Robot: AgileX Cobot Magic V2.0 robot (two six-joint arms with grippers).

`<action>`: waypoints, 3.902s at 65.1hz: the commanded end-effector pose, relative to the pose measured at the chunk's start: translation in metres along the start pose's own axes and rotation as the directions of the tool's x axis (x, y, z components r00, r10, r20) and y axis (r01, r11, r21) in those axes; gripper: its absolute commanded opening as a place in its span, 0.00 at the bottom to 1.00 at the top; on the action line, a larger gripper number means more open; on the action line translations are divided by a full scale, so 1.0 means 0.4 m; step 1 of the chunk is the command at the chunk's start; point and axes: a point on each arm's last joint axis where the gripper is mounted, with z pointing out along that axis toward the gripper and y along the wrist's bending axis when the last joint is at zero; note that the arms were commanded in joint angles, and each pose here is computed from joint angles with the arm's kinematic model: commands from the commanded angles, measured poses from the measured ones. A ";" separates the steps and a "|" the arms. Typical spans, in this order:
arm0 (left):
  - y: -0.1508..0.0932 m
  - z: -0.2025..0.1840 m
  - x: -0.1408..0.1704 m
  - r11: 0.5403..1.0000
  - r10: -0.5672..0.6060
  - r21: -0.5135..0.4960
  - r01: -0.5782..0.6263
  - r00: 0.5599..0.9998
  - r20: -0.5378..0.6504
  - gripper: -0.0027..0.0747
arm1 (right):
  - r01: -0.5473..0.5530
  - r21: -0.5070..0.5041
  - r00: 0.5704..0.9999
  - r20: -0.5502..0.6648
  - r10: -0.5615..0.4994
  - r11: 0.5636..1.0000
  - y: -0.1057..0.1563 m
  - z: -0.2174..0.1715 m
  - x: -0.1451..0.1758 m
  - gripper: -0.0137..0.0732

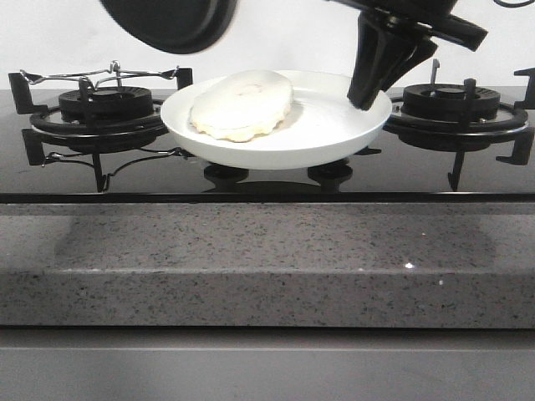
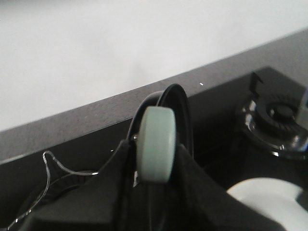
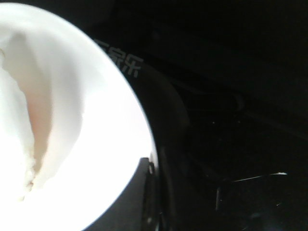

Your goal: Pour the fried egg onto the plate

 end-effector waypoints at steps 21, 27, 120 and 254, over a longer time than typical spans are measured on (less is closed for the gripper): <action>0.344 0.019 0.055 0.593 -0.804 0.045 0.804 0.589 0.081 0.01 | 0.017 -0.016 0.995 0.100 -0.015 1.000 0.020 -0.061 -0.014 0.08; 0.401 0.046 0.098 0.469 -0.883 0.084 0.879 0.469 0.029 0.01 | 0.017 -0.016 0.995 0.100 -0.015 1.000 0.020 -0.061 -0.014 0.08; 0.576 0.098 0.283 0.152 -0.973 0.123 0.981 0.171 -0.158 0.71 | 0.017 -0.016 0.995 0.100 -0.015 1.000 0.020 -0.061 -0.014 0.08; 0.019 -0.203 0.035 0.966 -0.218 -0.205 0.157 0.920 -0.326 0.59 | 0.017 -0.016 0.995 0.100 -0.015 1.000 0.020 -0.061 -0.014 0.08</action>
